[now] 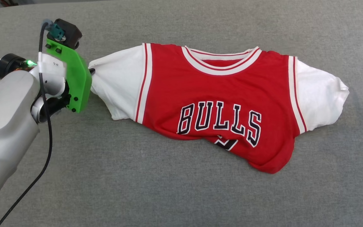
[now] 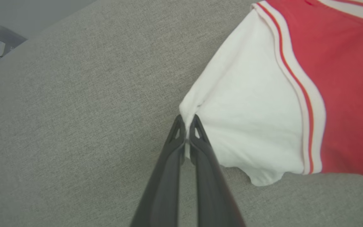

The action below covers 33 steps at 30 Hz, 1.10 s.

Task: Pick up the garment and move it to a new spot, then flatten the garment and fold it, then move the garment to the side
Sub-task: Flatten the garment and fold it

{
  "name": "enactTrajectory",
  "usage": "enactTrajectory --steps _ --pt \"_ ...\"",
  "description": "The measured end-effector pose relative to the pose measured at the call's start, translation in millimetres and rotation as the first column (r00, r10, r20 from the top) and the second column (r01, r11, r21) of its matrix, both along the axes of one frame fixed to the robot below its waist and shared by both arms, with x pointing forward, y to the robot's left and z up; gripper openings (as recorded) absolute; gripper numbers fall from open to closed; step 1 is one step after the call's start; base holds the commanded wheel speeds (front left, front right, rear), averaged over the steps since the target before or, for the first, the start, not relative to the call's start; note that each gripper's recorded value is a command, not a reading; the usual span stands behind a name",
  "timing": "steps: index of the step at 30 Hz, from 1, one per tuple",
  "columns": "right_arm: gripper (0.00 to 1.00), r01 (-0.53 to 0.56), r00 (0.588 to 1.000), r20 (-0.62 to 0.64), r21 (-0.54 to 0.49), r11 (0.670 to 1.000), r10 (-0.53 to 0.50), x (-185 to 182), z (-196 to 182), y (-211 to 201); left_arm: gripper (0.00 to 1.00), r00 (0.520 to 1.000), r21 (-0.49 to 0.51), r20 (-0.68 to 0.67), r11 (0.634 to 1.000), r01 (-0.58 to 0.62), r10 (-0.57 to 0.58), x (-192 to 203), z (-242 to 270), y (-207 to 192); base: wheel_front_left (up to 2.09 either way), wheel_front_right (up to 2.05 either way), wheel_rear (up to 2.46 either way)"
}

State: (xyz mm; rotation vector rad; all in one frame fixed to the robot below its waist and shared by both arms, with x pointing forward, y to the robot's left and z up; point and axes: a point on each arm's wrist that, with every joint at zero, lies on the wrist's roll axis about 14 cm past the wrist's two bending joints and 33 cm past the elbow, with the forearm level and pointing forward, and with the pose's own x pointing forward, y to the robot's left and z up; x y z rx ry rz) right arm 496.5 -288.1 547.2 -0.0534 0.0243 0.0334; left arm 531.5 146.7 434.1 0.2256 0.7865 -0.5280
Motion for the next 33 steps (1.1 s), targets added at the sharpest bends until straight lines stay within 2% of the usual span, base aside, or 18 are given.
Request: enactTrajectory --steps 4,7,10,13,15,20,24,29,33 --pt "1.00 -0.053 0.995 -0.086 -0.052 0.997 0.049 6.4 3.8 8.4 0.00 0.999 -0.008 0.041 1.000 -0.019 0.020 -7.6 12.0 13.3 0.00 0.00 0.00" --pt "1.00 -0.119 0.963 -0.252 -0.072 0.990 0.097 7.9 -15.1 20.6 0.00 0.998 -0.014 0.059 1.000 -0.021 0.022 -14.0 17.2 16.9 0.00 0.00 0.00" --pt "1.00 -0.180 0.870 -0.476 -0.059 0.982 0.130 1.7 -45.9 28.3 0.00 0.996 -0.027 0.080 0.999 -0.022 0.024 -16.7 22.0 16.5 0.00 0.00 0.00" --pt "1.00 -0.204 0.775 -0.616 -0.038 0.978 0.138 -1.7 -63.9 28.2 0.00 0.996 -0.039 0.087 0.999 -0.025 0.028 -16.2 20.9 15.0 0.00 0.00 0.00" --pt "1.00 -0.204 0.731 -0.672 -0.047 0.978 0.120 0.4 -71.8 23.9 0.00 0.996 -0.042 0.086 0.999 -0.023 0.027 -15.9 17.4 14.0 0.00 0.00 0.00" --pt "1.00 -0.161 0.646 -0.760 -0.048 0.986 0.069 11.1 -98.5 11.9 0.00 0.996 -0.053 0.084 0.999 -0.015 0.019 -12.9 9.3 8.4 0.00 0.00 0.00" --pt "1.00 -0.147 0.598 -0.797 -0.009 0.989 0.082 18.9 -124.3 20.3 0.00 0.996 -0.059 0.090 0.998 -0.013 0.018 -6.7 5.5 7.5 0.00 0.00 0.00" --pt "1.00 -0.132 0.514 -0.850 0.053 0.990 0.114 15.2 -169.2 37.0 0.00 0.997 -0.062 0.073 0.998 -0.023 0.028 -3.0 -8.5 10.6 0.00 0.00 0.00" --pt "1.00 -0.127 0.479 -0.871 0.053 0.990 0.108 13.1 -188.3 36.7 0.00 0.998 -0.060 0.055 0.998 -0.034 0.038 -1.2 -19.1 13.8 0.00 0.00 0.00"
